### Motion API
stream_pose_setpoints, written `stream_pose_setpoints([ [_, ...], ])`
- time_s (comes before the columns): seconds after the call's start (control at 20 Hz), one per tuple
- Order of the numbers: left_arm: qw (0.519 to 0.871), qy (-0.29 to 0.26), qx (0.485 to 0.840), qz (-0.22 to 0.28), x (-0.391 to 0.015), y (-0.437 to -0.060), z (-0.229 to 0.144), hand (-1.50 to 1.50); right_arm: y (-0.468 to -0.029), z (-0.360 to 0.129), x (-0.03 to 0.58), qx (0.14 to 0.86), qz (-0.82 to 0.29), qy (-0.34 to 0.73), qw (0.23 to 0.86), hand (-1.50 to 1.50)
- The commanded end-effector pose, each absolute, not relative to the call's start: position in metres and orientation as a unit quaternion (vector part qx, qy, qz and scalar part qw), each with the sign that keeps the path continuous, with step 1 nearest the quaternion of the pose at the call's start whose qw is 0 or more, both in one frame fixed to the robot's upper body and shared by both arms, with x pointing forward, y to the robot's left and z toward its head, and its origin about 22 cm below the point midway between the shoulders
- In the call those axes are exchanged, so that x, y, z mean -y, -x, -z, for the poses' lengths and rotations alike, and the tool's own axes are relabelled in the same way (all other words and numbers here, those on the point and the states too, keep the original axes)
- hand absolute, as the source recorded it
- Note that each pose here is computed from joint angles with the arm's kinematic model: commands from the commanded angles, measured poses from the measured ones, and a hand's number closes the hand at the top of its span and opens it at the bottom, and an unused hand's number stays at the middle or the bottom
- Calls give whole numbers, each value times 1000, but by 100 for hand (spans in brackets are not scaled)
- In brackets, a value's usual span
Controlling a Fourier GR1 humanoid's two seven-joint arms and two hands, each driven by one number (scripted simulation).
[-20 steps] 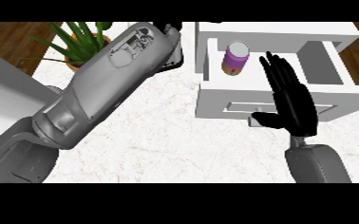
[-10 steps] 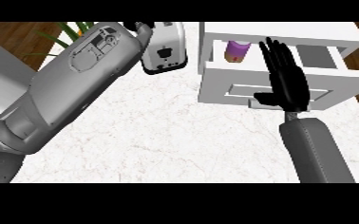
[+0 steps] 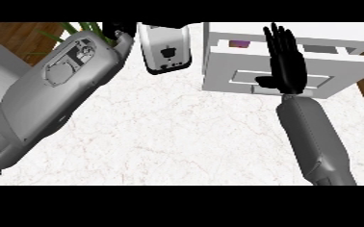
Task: Pick up the can, place it into the drawer and close the drawer
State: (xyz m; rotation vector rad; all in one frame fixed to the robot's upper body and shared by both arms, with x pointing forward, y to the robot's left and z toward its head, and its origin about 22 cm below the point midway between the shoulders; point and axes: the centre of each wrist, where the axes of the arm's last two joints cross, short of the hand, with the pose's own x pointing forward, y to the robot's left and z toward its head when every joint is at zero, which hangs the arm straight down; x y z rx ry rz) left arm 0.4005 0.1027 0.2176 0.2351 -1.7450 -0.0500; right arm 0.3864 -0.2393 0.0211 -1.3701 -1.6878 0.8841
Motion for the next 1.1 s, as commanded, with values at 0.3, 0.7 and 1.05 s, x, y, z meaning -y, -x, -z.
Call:
stream_pose_setpoints([
  [0.3,643,-108,758,32,-120,-384,-196,-150,-428,-33,218,659,-330,543,402,-150],
  [0.7,645,-98,757,38,-138,-358,-171,-150,-448,-64,211,658,-322,551,400,-150],
  [1.05,645,-104,756,40,-156,-356,-170,-150,-459,-86,214,669,-308,546,399,-150],
])
